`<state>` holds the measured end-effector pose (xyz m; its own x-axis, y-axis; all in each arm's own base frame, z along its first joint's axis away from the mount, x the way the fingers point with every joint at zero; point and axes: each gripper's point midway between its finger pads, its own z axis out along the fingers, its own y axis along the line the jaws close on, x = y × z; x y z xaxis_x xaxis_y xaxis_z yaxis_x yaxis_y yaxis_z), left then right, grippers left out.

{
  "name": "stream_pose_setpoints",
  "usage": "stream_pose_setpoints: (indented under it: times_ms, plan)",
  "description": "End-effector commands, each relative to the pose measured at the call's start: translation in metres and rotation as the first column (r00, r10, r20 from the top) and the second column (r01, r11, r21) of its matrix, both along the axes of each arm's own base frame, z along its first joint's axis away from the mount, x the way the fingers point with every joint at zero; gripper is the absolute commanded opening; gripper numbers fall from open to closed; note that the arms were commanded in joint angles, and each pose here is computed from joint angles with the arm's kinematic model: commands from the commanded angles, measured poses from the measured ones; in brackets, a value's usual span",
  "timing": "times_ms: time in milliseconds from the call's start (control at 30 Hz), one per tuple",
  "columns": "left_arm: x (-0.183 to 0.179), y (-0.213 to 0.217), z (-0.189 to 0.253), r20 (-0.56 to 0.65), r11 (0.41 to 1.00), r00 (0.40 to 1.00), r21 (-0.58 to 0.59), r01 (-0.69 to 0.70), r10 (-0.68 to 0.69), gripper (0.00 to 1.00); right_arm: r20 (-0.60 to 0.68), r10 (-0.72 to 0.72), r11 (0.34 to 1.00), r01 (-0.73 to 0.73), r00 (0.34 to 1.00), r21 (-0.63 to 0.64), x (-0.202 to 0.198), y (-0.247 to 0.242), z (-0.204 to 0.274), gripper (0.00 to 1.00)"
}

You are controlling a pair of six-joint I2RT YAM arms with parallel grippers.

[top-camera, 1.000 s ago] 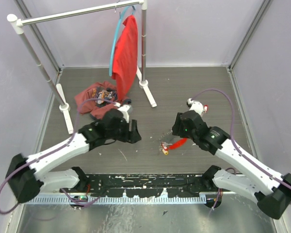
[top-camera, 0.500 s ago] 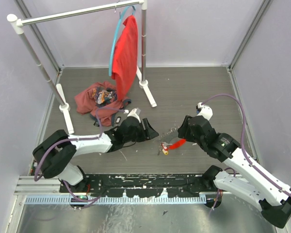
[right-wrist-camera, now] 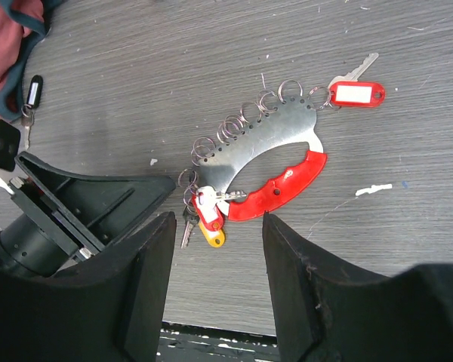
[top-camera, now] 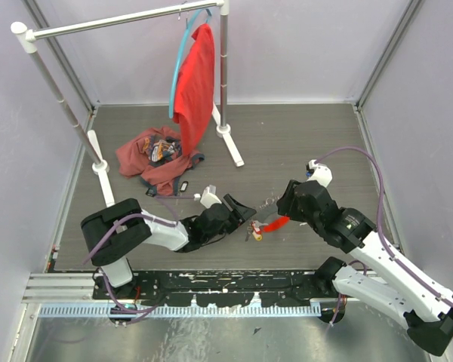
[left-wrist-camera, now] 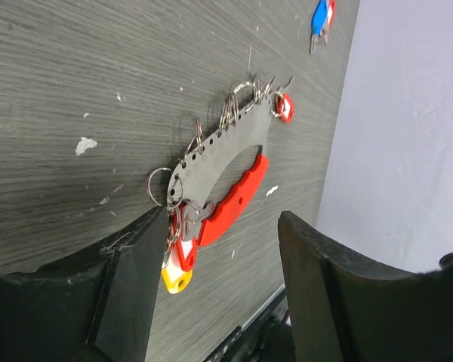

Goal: Put the keys on the keyring

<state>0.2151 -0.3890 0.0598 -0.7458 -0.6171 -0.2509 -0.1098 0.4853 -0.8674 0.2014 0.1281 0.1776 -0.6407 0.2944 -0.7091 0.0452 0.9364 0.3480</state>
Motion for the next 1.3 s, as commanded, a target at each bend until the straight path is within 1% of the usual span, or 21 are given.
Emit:
stream_pose_setpoints:
  times_ms: [0, 100, 200, 567, 700, 933, 1267]
  plan:
    - [0.011, 0.012, -0.001, -0.017, 0.991, 0.991, -0.038, -0.131, 0.131, 0.67, 0.043, -0.004, 0.999, 0.002, 0.999, 0.037, 0.001, 0.001, 0.016, 0.55]
    - [0.006, 0.017, -0.007, -0.027, 0.990, 0.990, 0.001, -0.138, 0.138, 0.70, 0.044, -0.001, 1.000, 0.000, 0.999, 0.022, 0.002, 0.000, 0.016, 0.55]
    - [0.004, 0.014, -0.008, -0.039, 0.991, 0.990, 0.001, -0.137, 0.137, 0.73, 0.039, 0.001, 1.000, -0.001, 0.999, 0.013, 0.003, 0.000, 0.014, 0.55]
    - [-0.001, -0.001, -0.028, -0.100, 0.991, 0.987, -0.036, -0.131, 0.127, 0.70, 0.037, 0.008, 1.000, -0.008, 0.999, 0.002, 0.002, -0.001, 0.012, 0.55]
    - [0.000, -0.003, -0.031, -0.104, 0.989, 0.986, -0.050, -0.138, 0.133, 0.68, 0.037, 0.008, 1.000, -0.008, 0.999, -0.006, 0.003, -0.001, 0.011, 0.55]
    - [0.004, 0.005, -0.036, -0.091, 0.985, 0.982, -0.033, -0.168, 0.164, 0.64, 0.037, 0.014, 1.000, -0.013, 0.999, -0.009, 0.004, 0.000, 0.011, 0.55]
    - [0.006, 0.004, -0.041, -0.095, 0.982, 0.980, -0.051, -0.181, 0.176, 0.52, 0.030, 0.022, 1.000, -0.021, 0.999, -0.019, 0.004, 0.001, 0.009, 0.56]
